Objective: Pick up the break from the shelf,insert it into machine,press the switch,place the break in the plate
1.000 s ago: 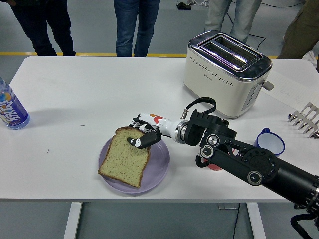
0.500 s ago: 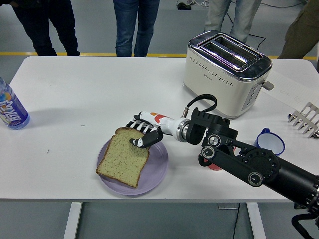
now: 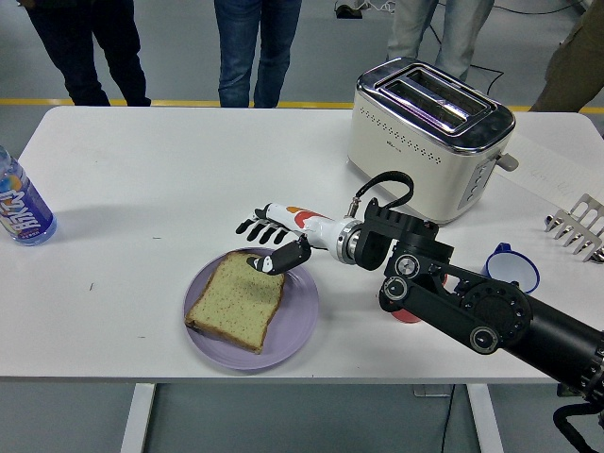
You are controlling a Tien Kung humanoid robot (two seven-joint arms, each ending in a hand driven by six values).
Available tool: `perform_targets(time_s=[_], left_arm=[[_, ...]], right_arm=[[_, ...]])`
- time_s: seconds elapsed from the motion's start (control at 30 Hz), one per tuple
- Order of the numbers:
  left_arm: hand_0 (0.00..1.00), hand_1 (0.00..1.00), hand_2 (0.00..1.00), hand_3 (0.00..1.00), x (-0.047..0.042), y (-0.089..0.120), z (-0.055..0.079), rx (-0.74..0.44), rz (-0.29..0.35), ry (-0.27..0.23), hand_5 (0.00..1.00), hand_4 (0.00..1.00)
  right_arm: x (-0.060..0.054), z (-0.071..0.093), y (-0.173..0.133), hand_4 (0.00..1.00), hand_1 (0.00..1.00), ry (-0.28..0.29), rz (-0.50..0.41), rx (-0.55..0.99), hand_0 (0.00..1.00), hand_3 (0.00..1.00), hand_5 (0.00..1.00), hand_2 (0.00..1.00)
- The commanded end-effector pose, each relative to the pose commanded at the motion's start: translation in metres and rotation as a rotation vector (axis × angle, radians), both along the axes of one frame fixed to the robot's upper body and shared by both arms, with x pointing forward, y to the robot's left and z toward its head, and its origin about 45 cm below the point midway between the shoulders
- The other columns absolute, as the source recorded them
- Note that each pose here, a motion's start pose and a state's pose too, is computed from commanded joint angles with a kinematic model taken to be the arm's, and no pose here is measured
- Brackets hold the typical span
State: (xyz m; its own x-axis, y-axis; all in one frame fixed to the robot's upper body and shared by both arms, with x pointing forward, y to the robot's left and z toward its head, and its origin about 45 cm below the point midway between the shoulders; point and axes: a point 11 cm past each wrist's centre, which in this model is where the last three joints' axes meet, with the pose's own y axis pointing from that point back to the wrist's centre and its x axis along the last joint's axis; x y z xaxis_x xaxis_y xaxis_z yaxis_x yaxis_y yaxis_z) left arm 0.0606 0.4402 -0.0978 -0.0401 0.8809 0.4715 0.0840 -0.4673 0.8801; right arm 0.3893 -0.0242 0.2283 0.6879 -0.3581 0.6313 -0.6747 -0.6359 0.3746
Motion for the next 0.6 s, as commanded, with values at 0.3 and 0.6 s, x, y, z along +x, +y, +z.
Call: perform_targets(time_s=[0.3,0.6], left_arm=[[0.633,0.485,0.459,0.539,-0.0021,0.0,0.0,0.0,0.0,0.005,0.802,0.331],[0.633,0.485,0.46,0.539,-0.0062,0.001,-0.001,0.001,-0.002,0.015,0.8,0.33]], right_arm=[[0.001,0.007,-0.003,0.715,0.754,-0.027,-0.012,0.022,0.759,0.818,0.169,0.755],[0.001,0.035,-0.012,0.72,0.756,-0.042,-0.045,0.221,0.769,0.816,0.177,0.755]])
